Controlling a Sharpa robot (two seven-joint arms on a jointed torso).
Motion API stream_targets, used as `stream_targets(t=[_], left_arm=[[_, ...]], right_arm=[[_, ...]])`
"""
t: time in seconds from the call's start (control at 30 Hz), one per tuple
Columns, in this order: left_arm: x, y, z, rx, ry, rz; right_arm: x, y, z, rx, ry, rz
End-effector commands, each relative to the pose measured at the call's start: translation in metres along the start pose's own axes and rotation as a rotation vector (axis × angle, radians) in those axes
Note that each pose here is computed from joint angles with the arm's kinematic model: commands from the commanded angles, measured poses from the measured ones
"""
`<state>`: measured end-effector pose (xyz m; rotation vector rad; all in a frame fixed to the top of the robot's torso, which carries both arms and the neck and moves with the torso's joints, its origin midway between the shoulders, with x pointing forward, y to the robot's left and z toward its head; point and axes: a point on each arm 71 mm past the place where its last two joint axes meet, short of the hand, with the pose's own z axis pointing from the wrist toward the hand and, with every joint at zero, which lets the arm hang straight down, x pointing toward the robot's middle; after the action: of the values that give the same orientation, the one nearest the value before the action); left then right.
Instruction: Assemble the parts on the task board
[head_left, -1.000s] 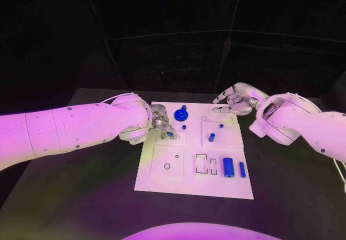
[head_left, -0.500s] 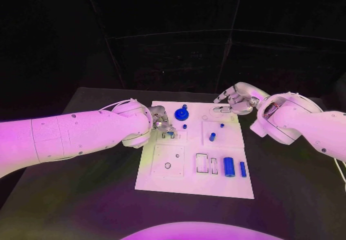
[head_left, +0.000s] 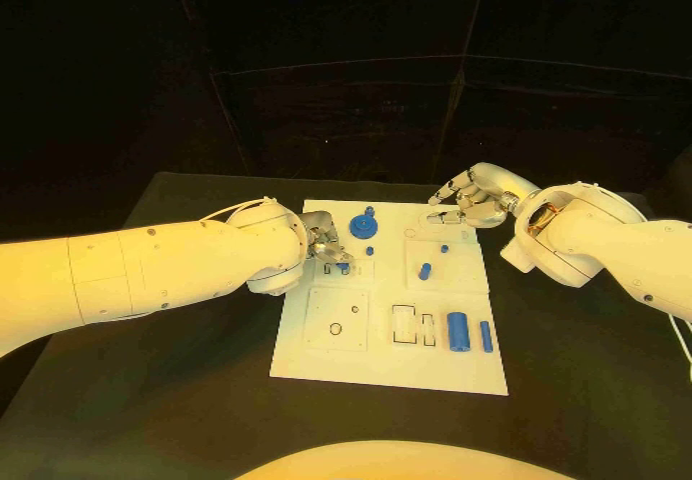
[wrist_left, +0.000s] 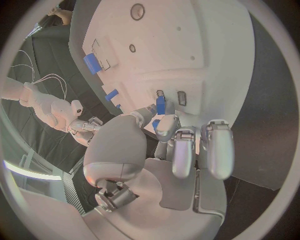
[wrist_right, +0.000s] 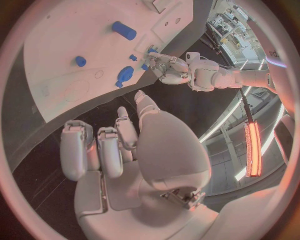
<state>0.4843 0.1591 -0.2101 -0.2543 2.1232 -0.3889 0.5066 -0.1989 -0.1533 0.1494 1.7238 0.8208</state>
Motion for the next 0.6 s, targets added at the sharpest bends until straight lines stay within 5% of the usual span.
stream_targets(t=[0.03, 0.6], left_arm=[[0.0016, -0.0006, -0.0002, -0.004, 0.013, 0.019], [0.0042, 0.0012, -0.0001, -0.010, 0.057, 0.050]], right_arm=[[0.0000, 0.0011, 0.0005, 0.000, 0.009, 0.000], [0.0004, 0.0013, 0.0008, 0.000, 0.011, 0.000]])
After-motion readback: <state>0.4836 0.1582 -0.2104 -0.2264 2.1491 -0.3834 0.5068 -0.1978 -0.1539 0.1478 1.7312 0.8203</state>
